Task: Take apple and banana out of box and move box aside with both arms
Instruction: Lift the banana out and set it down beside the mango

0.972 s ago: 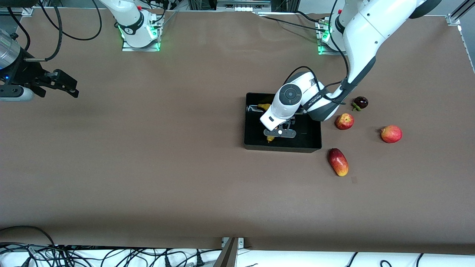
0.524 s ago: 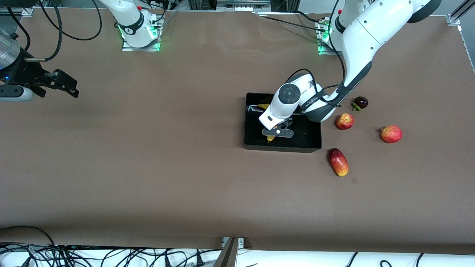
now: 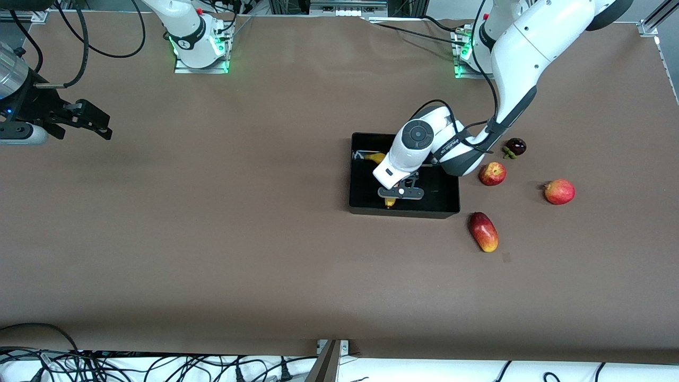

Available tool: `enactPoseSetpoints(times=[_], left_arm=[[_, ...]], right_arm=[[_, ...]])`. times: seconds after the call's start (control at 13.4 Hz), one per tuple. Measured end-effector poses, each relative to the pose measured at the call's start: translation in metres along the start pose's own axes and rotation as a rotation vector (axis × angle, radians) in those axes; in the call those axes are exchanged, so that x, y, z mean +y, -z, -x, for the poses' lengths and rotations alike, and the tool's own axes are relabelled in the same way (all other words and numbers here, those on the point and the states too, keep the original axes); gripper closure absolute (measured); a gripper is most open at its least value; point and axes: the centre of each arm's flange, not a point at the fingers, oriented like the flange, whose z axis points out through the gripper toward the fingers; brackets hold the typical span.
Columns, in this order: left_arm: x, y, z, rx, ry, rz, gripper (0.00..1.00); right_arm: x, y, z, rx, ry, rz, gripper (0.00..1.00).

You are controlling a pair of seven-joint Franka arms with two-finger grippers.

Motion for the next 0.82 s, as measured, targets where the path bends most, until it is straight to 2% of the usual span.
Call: enactPoseSetpoints(times=[0.15,0.37,0.82], left_arm=[[-0.005,0.021,-0.011,0.023,0.013,-0.018,0.66],[-0.001,0.057,-0.021,0.013,0.018,-0.092,0.66],[-0.019,0.128,-0.060,-0.112,-0.002,-0.134,0.66]], right_arm=[[0.000,0.000,0.000,0.000,0.000,0.000,0.00],[0.000,0.000,0.000,0.000,0.000,0.000,0.00],[0.000,0.000,0.000,0.000,-0.001,0.000,0.00]])
